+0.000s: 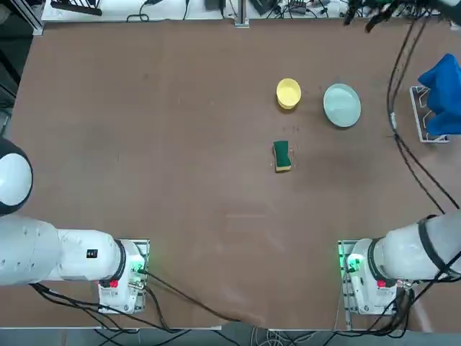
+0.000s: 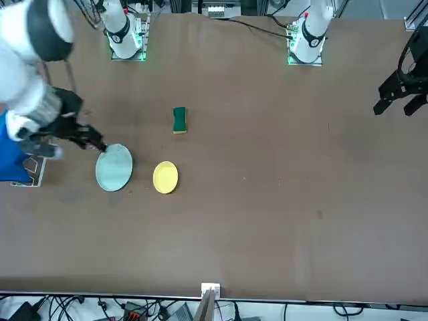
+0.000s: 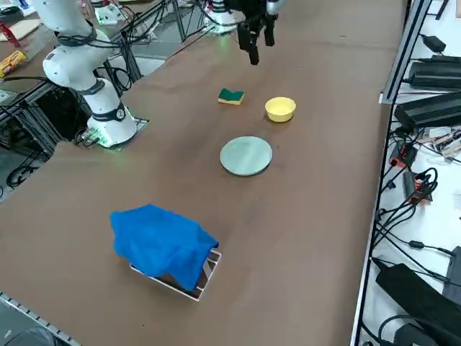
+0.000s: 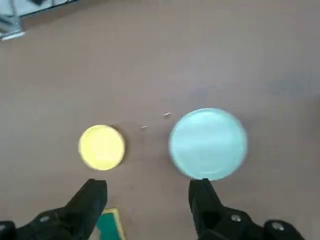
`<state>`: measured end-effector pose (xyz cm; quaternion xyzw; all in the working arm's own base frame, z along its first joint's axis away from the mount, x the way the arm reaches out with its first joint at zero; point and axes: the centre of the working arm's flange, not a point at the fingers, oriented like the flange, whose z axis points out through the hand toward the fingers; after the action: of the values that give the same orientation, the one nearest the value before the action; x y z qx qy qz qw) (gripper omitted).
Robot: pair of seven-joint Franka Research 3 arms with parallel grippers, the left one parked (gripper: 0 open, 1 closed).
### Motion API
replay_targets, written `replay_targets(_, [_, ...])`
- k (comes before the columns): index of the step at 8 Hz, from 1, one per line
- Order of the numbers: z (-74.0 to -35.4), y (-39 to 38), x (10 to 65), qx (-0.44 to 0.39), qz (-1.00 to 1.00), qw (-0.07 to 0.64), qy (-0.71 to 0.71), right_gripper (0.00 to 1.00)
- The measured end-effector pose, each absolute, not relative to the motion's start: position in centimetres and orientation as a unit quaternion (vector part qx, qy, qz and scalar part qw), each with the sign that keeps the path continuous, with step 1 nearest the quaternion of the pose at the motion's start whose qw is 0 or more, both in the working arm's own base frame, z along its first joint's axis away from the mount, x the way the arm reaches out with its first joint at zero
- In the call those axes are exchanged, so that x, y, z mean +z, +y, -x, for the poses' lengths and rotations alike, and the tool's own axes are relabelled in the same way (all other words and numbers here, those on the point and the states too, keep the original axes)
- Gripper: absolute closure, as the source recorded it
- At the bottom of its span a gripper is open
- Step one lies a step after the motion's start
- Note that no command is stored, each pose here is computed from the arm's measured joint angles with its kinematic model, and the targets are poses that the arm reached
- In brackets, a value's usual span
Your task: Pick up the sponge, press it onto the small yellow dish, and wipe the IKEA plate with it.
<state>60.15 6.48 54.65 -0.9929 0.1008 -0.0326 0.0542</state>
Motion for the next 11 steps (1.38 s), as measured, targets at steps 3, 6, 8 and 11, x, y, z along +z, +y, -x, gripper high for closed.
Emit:
replay_targets(3, [-59.6,4.9,59.8,-0.026,0.996,0.005,0.085,0.0])
replay_targets(6, [-58.9,0.8,62.5,0.009,1.0,-0.003,0.013,0.0])
replay_targets(8, [-59.2,-0.9,62.6,0.019,1.0,-0.001,0.008,0.0])
replay_targets(11, [-58.9,-0.4,62.3,0.034,0.999,-0.003,0.002,0.0])
